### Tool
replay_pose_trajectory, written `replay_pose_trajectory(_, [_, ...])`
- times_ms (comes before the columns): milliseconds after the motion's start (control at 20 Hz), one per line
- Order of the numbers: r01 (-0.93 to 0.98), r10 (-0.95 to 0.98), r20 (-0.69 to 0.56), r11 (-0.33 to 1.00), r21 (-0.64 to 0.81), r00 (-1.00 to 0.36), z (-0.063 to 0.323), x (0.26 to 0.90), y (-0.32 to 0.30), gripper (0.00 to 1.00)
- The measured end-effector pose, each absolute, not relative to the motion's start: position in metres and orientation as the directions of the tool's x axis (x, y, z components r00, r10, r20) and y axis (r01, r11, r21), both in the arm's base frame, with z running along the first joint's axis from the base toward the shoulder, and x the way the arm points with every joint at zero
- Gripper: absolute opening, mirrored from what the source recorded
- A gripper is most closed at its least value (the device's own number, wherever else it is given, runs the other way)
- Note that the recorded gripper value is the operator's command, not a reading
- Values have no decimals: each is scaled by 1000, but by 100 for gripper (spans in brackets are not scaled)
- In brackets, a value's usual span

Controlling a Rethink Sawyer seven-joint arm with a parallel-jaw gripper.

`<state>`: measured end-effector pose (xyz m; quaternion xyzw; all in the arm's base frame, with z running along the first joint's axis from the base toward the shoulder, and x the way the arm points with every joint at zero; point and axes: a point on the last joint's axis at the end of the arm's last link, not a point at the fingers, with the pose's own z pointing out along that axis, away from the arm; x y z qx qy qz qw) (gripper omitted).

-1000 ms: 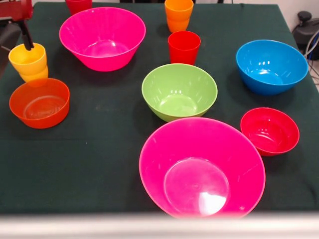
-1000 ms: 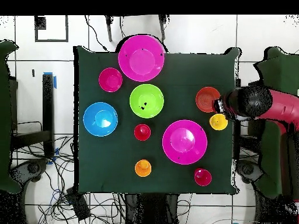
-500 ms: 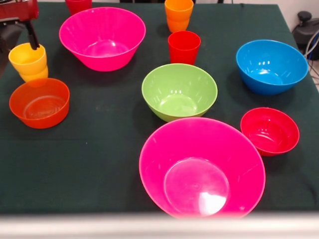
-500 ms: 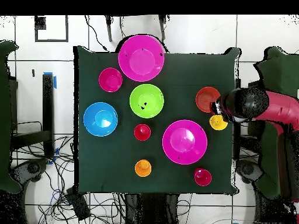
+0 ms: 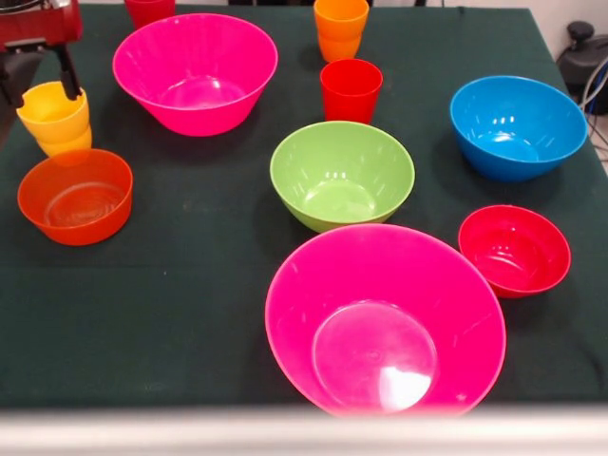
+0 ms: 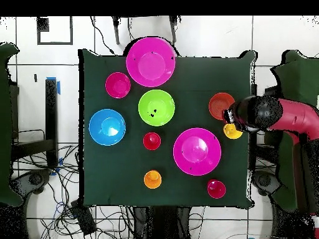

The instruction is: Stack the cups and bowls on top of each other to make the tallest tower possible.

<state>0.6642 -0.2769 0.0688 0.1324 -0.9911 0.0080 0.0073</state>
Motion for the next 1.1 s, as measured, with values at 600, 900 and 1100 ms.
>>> replay_pose_trajectory(600, [-339,-342,-9,934,-116,-940,59,669,-275,100])
replay_pose_trajectory(900, [-350,-354,-1,927,-132,-935,57,668,-278,100])
replay_pose_trajectory(1100, [-351,-354,-1,927,-132,-935,56,668,-278,100])
